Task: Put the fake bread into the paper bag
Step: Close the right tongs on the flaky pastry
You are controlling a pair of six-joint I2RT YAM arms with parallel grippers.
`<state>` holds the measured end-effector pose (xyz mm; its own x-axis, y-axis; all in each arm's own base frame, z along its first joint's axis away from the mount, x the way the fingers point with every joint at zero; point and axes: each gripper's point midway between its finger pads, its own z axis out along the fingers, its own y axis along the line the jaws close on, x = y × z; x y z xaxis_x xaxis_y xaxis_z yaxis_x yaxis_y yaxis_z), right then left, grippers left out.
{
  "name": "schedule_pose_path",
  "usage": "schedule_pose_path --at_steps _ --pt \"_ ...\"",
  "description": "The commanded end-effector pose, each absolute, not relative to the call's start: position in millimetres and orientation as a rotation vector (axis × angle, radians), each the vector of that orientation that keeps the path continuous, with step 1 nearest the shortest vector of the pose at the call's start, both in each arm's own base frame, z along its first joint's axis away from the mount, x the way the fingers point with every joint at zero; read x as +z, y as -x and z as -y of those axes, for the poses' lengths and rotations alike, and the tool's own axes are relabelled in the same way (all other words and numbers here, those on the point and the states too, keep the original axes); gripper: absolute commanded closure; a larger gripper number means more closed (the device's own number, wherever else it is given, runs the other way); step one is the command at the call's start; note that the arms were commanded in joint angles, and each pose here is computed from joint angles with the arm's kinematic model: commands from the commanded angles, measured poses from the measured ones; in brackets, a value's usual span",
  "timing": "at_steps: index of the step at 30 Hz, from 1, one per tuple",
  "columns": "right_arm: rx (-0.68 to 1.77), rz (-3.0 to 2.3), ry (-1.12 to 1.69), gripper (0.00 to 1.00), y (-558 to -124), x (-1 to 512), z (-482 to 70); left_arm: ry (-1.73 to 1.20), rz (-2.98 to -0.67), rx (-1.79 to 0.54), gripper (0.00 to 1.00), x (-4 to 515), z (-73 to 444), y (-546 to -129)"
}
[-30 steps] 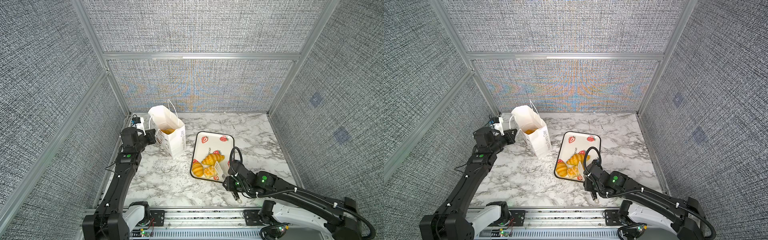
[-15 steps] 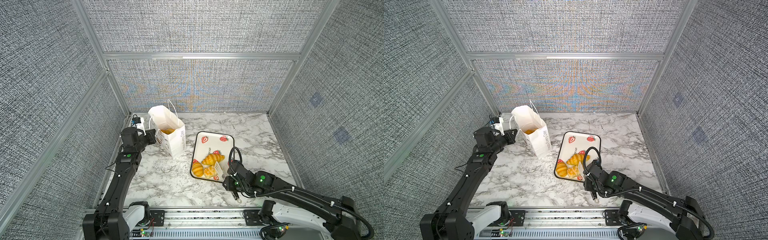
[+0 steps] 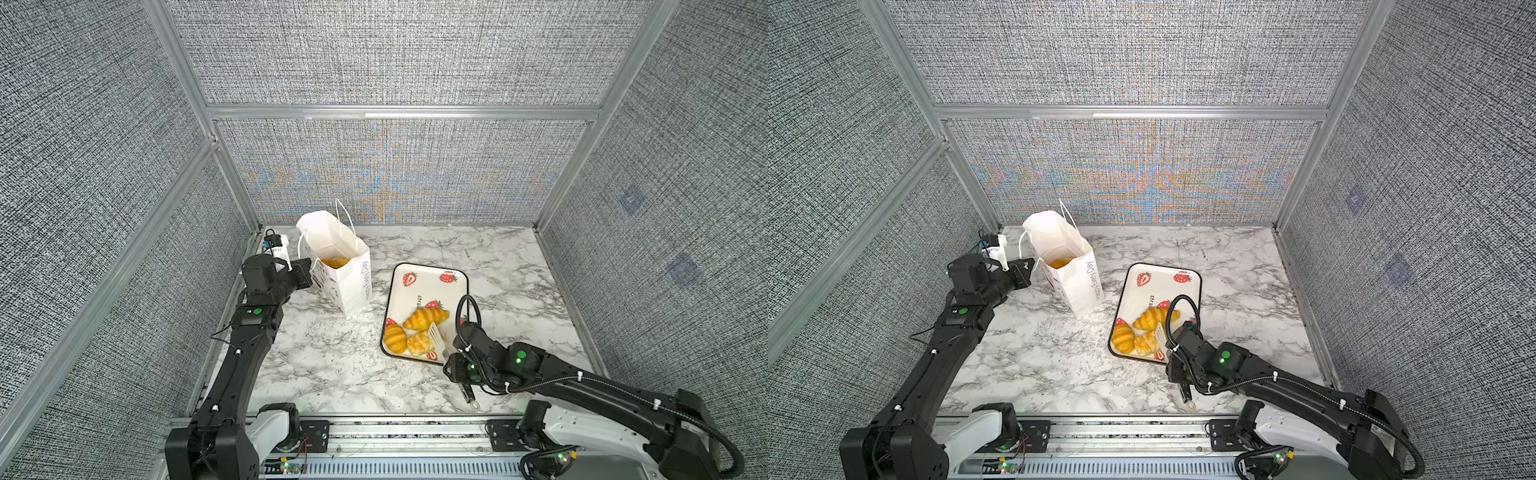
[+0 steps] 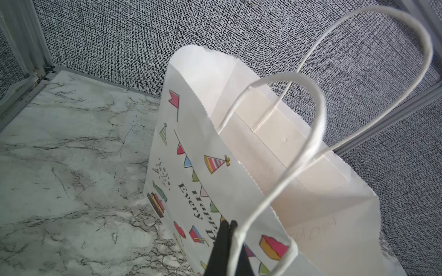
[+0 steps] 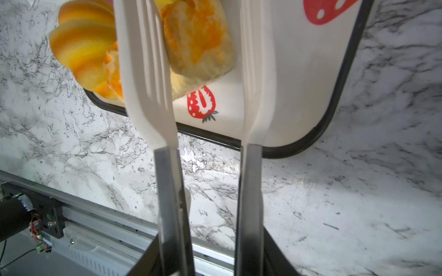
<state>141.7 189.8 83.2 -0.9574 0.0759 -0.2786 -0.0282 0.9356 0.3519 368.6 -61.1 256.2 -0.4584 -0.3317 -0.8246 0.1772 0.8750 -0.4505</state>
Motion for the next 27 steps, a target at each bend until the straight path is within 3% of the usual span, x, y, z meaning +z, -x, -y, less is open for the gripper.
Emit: schedule_pose_path --at_steps 1,15,27 --pt "0.54 -2.782 -0.045 0.58 -145 87 -193 0.105 -1.955 -0.584 1.0 258 61 -370" --pt "0.551 -2.716 -0.053 0.68 -154 105 -189 0.104 -1.958 -0.566 1.0 259 59 -371" --pt "0.559 -2.721 -0.062 0.7 -147 111 -179 0.105 -1.959 -0.566 1.0 257 59 -370"
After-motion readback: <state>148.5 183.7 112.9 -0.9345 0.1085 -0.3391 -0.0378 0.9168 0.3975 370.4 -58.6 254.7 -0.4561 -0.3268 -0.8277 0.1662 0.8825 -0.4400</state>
